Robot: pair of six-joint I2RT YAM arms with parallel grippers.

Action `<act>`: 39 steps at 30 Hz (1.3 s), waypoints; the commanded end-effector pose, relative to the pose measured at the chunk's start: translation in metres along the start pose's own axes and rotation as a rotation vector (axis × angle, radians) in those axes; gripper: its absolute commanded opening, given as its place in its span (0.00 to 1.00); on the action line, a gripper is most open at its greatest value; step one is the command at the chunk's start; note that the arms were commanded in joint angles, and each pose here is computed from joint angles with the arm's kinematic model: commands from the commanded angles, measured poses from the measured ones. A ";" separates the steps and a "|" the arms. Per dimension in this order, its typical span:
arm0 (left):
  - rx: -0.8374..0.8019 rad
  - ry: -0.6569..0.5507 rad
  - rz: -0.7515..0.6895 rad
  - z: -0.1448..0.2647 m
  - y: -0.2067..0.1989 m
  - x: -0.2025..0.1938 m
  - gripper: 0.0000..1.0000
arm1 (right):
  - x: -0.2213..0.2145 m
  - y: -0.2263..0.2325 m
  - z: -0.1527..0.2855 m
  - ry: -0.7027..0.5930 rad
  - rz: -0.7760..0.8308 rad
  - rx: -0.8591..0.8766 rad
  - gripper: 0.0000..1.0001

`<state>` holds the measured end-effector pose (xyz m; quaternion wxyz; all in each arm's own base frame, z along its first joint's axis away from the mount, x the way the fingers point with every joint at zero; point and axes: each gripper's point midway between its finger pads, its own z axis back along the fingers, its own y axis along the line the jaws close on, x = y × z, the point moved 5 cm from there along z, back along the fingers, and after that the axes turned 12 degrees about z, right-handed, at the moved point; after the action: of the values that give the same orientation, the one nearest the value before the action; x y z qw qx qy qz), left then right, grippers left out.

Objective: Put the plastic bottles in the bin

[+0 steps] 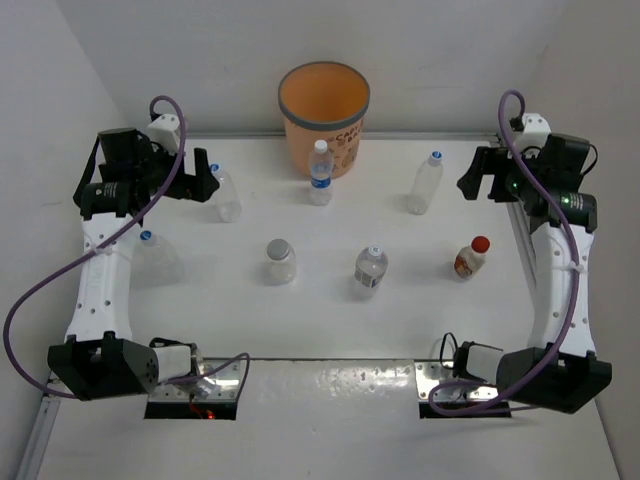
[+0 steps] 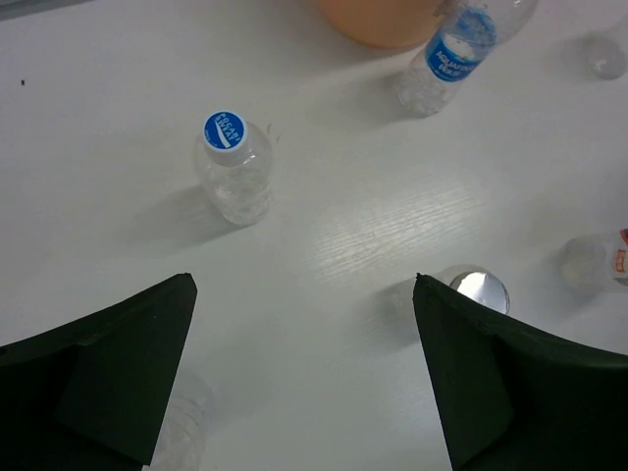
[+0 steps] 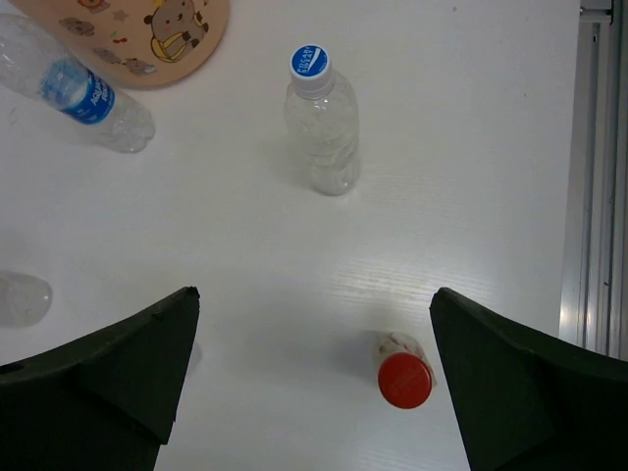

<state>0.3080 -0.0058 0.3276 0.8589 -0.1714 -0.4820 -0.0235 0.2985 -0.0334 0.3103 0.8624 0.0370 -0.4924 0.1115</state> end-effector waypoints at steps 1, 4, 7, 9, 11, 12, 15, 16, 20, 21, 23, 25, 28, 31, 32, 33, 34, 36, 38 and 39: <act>-0.080 -0.038 -0.042 0.006 -0.011 0.008 1.00 | 0.011 -0.007 -0.007 -0.053 0.014 -0.019 1.00; -0.119 -0.051 -0.051 0.005 -0.015 0.015 1.00 | 0.008 -0.005 -0.025 -0.063 0.021 0.000 1.00; -0.163 -0.039 -0.030 -0.001 -0.019 0.018 1.00 | 0.013 -0.006 -0.047 -0.080 0.041 -0.027 1.00; -0.174 -0.043 -0.022 -0.004 -0.019 0.021 1.00 | 0.016 -0.005 -0.072 -0.071 0.064 -0.052 1.00; -0.174 -0.035 -0.018 -0.007 -0.018 0.020 1.00 | 0.023 0.001 -0.091 -0.091 0.081 -0.050 0.99; -0.174 -0.043 -0.022 -0.005 -0.019 0.023 1.00 | 0.023 0.000 -0.097 -0.086 0.079 -0.067 0.99; -0.164 -0.051 -0.017 -0.006 -0.018 0.025 1.00 | 0.031 0.004 -0.120 -0.083 0.104 -0.087 0.96; -0.164 -0.051 -0.017 -0.006 -0.018 0.025 1.00 | 0.035 0.009 -0.124 -0.089 0.110 -0.089 0.96; -0.143 -0.052 -0.017 -0.006 -0.015 0.025 1.00 | 0.035 0.001 -0.153 -0.063 0.088 -0.163 0.95; -0.143 -0.052 -0.017 -0.006 -0.015 0.025 1.00 | 0.036 0.000 -0.157 -0.069 0.088 -0.167 0.94; -0.143 -0.052 -0.017 -0.006 -0.015 0.025 1.00 | 0.036 -0.005 -0.161 -0.079 0.085 -0.203 0.94; -0.142 -0.044 -0.012 -0.007 -0.014 0.022 1.00 | 0.033 -0.006 -0.167 -0.077 0.093 -0.195 0.86; -0.133 -0.045 -0.012 -0.007 -0.013 0.022 1.00 | 0.030 -0.004 -0.174 -0.068 0.095 -0.175 0.74; -0.133 -0.044 -0.003 -0.007 -0.013 0.022 1.00 | 0.028 -0.006 -0.179 -0.062 0.090 -0.176 0.73; -0.133 -0.044 -0.003 -0.007 -0.013 0.022 1.00 | 0.026 -0.002 -0.181 -0.062 0.090 -0.147 0.71; -0.133 -0.044 -0.003 -0.007 -0.013 0.022 1.00 | 0.027 -0.002 -0.183 -0.065 0.094 -0.146 0.70; -0.124 -0.045 -0.002 -0.007 -0.012 0.022 1.00 | 0.027 -0.001 -0.185 -0.068 0.094 -0.137 0.68; -0.124 -0.045 -0.002 -0.007 -0.012 0.022 1.00 | 0.026 0.000 -0.187 -0.063 0.091 -0.127 0.67; -0.124 -0.045 -0.002 -0.007 -0.012 0.022 1.00 | 0.027 0.002 -0.189 -0.068 0.091 -0.109 0.61; -0.124 -0.045 0.007 -0.007 -0.013 0.022 1.00 | 0.027 0.002 -0.190 -0.067 0.089 -0.106 0.59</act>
<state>0.3207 -0.0185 0.3272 0.8513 -0.2278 -0.4704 -0.0455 0.4554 0.0014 0.2068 0.8679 -0.0363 -0.4808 0.1196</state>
